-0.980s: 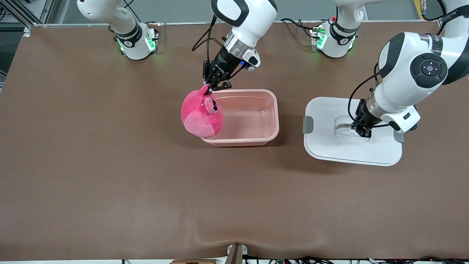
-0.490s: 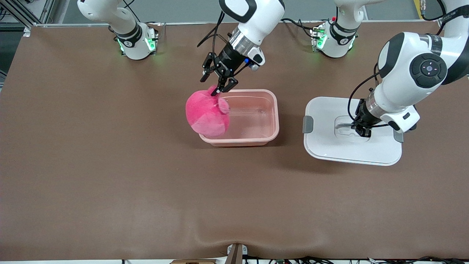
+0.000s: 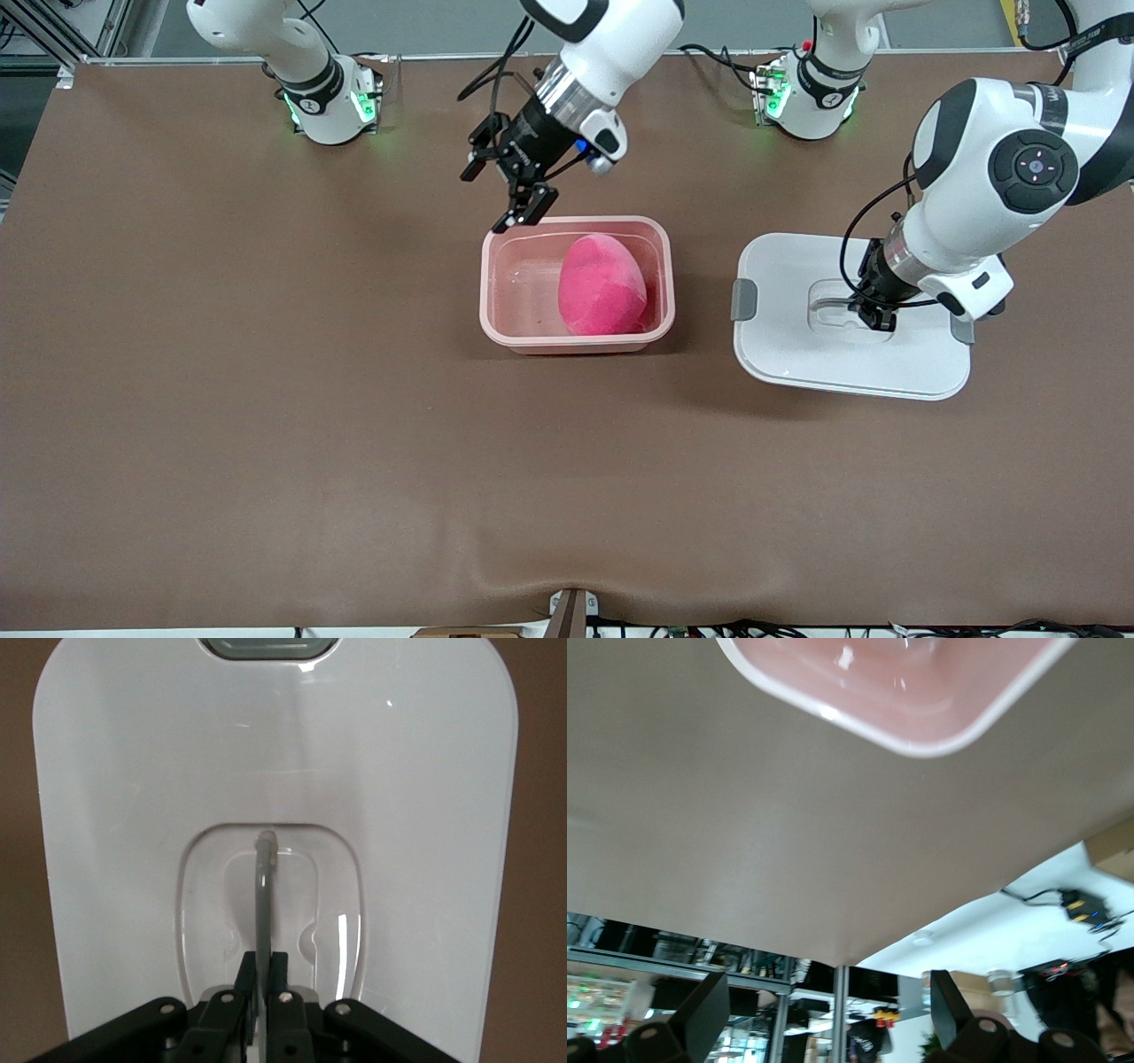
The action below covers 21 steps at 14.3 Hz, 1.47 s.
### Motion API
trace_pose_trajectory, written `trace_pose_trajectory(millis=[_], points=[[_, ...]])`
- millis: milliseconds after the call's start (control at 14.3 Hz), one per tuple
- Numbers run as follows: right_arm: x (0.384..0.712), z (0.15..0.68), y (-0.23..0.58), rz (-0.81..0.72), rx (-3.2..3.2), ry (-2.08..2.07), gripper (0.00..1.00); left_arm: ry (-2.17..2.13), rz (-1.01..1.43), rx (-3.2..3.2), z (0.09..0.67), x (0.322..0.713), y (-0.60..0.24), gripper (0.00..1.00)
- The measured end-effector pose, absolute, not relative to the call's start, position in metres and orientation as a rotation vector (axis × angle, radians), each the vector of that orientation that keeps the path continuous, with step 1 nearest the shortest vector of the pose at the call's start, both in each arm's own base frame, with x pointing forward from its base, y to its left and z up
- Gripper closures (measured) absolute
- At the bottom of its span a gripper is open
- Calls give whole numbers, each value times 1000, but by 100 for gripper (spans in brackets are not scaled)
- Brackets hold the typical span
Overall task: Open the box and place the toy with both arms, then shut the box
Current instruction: 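Withdraw the right gripper while the left gripper carries the lid back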
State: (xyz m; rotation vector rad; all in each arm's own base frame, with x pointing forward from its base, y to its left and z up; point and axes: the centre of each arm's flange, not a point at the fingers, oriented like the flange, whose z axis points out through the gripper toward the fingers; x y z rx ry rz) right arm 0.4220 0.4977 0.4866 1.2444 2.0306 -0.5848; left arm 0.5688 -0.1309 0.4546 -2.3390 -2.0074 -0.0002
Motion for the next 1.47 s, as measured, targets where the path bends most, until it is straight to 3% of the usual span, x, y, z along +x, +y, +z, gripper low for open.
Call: trace_pose_trajectory(millis=[350, 630, 1050, 1470], points=[[516, 489, 407, -632, 1456, 1930, 0, -2001, -1, -2345, 455, 569, -131, 93], [593, 491, 317, -547, 1648, 1859, 0, -2002, -6, -2347, 457, 568, -131, 93], [695, 494, 135, -211, 2036, 1663, 0, -2020, 20, -2366, 464, 557, -166, 93], [740, 448, -24, 140, 2538, 1179, 0, -2111, 22, -2330, 479, 527, -248, 93]])
